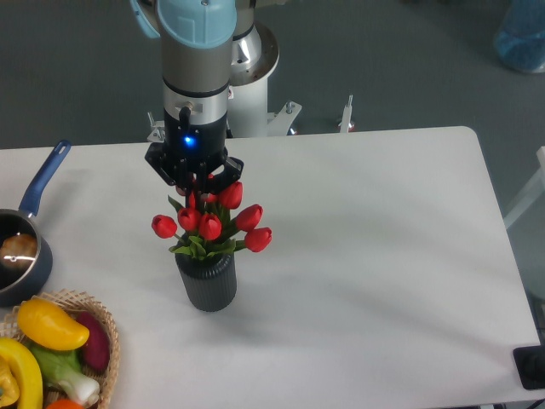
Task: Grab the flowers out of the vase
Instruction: 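Lower the gripper onto the tulip heads and close around the stems, then lift the gripped tulips straight up out of the grey vase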
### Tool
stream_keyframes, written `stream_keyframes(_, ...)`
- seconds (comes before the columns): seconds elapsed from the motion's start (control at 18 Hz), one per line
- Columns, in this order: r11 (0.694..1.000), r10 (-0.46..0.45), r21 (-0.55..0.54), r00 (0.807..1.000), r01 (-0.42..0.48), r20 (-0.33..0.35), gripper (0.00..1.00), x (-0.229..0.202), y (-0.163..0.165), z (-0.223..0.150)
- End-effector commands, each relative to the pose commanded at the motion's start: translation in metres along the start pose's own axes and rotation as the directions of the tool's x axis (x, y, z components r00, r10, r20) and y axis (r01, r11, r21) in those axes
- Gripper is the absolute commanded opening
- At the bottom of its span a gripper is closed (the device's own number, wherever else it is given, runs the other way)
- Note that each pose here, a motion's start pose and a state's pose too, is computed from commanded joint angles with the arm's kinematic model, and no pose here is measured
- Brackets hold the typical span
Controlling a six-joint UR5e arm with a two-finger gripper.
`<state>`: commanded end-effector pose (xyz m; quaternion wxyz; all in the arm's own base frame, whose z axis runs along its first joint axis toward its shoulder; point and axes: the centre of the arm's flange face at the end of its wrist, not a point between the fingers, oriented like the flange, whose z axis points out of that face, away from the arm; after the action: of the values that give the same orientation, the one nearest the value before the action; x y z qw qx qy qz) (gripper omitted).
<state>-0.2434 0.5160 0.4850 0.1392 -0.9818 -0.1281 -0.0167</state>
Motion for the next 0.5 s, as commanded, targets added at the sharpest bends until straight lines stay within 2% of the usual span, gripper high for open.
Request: stream_keyframes(0.5,0.998,0.015,0.066,0.999,-0.017,0.035,0.00,0.008,0.001,-0.046)
